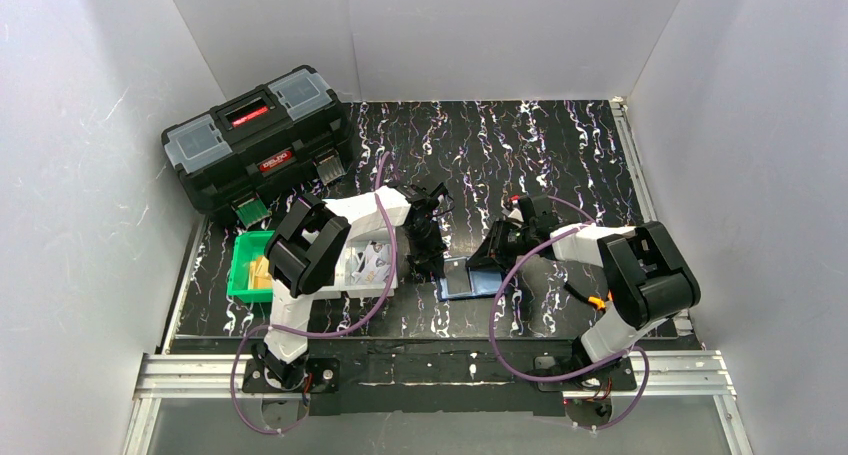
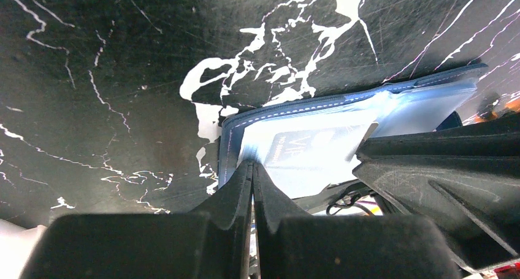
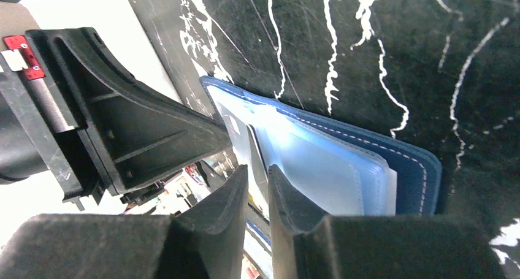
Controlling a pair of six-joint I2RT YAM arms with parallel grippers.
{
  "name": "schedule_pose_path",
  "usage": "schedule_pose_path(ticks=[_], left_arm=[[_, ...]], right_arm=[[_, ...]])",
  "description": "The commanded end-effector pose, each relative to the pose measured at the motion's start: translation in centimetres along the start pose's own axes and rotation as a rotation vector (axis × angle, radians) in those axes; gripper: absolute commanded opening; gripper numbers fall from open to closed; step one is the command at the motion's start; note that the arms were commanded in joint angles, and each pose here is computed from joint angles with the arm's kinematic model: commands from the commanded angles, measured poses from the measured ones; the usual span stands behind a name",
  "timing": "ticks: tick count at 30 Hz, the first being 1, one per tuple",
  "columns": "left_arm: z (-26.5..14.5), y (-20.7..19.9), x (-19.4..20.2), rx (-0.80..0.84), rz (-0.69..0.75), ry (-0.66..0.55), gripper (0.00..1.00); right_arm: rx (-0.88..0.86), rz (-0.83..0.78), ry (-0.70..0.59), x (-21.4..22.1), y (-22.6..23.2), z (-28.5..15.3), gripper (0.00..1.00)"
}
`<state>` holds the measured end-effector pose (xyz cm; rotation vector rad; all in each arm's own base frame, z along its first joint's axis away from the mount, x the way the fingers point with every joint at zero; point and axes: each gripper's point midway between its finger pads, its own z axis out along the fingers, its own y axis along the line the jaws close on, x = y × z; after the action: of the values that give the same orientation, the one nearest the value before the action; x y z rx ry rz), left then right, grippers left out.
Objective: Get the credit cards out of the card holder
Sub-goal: Remove the credit card from the card holder.
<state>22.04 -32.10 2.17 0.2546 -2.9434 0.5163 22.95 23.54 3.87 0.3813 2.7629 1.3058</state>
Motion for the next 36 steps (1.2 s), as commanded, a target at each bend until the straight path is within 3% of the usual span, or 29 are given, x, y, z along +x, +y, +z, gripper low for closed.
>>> schedule_pose_path(ticks=[1, 16, 29, 36], left_arm=[[3.2, 4.9, -0.2, -0.195, -0.012, -0.029, 0.00], [3.3, 4.6, -0.3, -0.192, -0.005, -0.022, 0.00], [3.3, 4.4, -0.4, -0.189, 0.000, -0.018, 0.00], [3.3, 5.1, -0.4, -0.218, -0.009, -0.027, 0.00]], right_arm=[[0.031, -0.002, 0.002, 0.4, -0.9, -0.2, 0.24], [0.012, -0.014, 0.046, 0.9, -1.0, 0.3, 0.15], [0.001, -0.050, 0.072, 1.3, -0.2, 0.7, 0.19], [0.026, -0.046, 0.055, 1.2, -0.8, 0.6, 0.07]])
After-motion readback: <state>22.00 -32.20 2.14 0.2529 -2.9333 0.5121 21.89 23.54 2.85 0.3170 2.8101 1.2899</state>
